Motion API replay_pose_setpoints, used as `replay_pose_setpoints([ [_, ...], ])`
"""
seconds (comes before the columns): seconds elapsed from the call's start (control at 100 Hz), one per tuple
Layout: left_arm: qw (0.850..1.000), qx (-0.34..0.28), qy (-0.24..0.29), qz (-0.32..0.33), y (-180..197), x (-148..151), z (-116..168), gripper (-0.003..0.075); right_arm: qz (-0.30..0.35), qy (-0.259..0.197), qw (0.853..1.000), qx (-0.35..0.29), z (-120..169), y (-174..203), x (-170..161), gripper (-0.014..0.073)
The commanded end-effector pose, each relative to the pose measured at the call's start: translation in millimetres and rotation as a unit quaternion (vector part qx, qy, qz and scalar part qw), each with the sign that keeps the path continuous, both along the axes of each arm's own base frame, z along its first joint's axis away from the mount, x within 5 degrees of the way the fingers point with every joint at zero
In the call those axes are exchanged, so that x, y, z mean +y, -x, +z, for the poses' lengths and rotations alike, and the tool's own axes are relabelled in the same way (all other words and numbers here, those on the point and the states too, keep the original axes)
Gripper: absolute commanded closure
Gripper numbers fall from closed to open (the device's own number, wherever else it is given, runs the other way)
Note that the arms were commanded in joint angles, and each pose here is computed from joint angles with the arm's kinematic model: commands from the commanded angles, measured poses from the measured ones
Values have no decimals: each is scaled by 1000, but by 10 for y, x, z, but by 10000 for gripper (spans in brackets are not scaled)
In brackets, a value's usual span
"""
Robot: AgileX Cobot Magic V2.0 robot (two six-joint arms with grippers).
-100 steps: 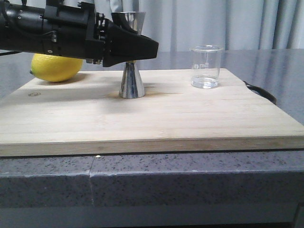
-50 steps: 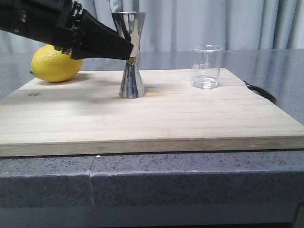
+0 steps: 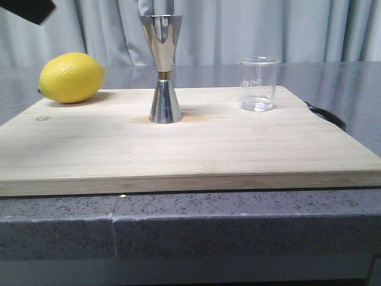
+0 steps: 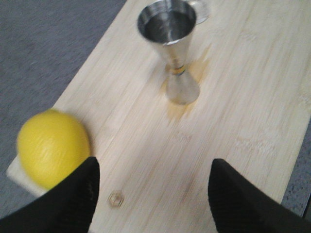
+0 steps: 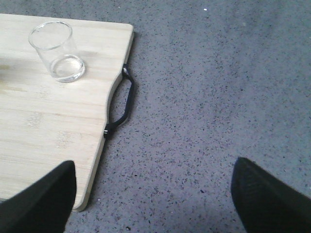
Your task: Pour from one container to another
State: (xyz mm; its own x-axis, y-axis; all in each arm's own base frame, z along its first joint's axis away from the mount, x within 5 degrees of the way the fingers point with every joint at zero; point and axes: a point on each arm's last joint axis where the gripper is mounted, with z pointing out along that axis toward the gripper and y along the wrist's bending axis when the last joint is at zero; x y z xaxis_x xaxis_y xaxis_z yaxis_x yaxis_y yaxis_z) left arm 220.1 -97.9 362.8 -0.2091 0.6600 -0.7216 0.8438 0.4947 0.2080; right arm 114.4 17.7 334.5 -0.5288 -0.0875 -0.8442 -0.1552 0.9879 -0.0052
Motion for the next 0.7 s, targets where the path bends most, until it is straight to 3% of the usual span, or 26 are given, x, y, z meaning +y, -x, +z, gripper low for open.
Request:
replay_pose_setpoints([
  [0.0, 995, -28, 20, 91, 216, 160, 300, 274, -4, 0, 999, -43, 133, -19, -12, 10],
  [0.1, 979, -32, 34, 196, 423, 350, 439, 275, -4, 0, 999, -40, 128, -16, -13, 10],
  [0.31, 940, -16, 73, 332, 887, 632, 560, 279, -17, -22, 999, -20, 102, -1, -11, 10],
  [0.5, 914, -13, 116, 389, 1168, 759, 407, 279, -31, -40, 999, 5, 68, 19, -15, 10],
  [0.69, 913, -26, 130, 387, 1295, 788, 193, 279, -32, -34, 999, 9, 60, 23, -22, 10],
])
